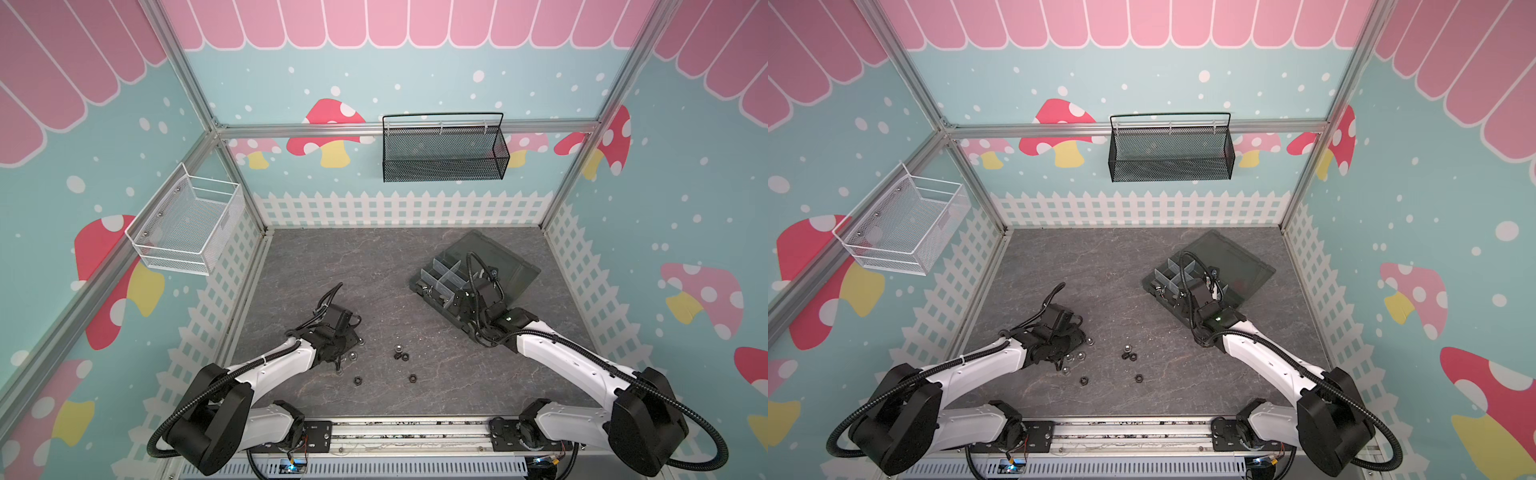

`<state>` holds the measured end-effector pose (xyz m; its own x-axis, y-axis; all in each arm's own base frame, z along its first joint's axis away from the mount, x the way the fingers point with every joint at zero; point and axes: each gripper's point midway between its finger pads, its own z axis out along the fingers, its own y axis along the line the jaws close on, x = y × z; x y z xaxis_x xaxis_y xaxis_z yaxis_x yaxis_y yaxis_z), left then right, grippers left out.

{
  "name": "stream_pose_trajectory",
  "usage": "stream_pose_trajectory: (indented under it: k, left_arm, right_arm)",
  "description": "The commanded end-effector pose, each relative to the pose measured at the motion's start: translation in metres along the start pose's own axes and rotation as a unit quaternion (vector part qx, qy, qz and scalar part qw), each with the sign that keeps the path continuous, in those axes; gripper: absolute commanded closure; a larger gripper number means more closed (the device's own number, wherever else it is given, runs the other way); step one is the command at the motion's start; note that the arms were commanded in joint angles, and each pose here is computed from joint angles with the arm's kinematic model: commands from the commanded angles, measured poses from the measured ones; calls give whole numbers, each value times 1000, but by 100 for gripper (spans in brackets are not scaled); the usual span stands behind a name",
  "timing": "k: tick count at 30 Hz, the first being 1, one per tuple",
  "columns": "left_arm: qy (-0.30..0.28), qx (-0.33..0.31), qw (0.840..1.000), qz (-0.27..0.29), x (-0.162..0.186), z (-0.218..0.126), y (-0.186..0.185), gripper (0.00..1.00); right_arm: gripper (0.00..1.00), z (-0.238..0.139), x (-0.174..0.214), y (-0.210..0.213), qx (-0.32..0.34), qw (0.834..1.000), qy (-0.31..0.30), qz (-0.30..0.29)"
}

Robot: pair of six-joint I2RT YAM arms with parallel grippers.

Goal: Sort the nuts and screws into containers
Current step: 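Move the left gripper back to the pile and grasp a black bolt, then lift the black bolt with the left gripper and carry it over the box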

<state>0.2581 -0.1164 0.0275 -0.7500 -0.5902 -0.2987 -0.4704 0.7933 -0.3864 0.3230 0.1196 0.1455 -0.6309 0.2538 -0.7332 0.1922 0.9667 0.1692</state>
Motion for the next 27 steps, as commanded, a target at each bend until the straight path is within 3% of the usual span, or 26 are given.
stream_pose_trajectory:
  k: [1, 13, 27]
  left_arm:
    - [-10, 3, 1000, -9, -6, 5, -1, 40]
    - [-14, -28, 999, 10, -16, 16, 4, 42]
    - [28, -118, 990, 77, -12, 20, 21, 55]
  right_arm:
    - [2, -1, -10, 2, 2, 1000, -9, 11]
    - [2, 3, -9, 4, 4, 1000, -5, 5]
    - [2, 0, -10, 0, 10, 1000, -9, 8]
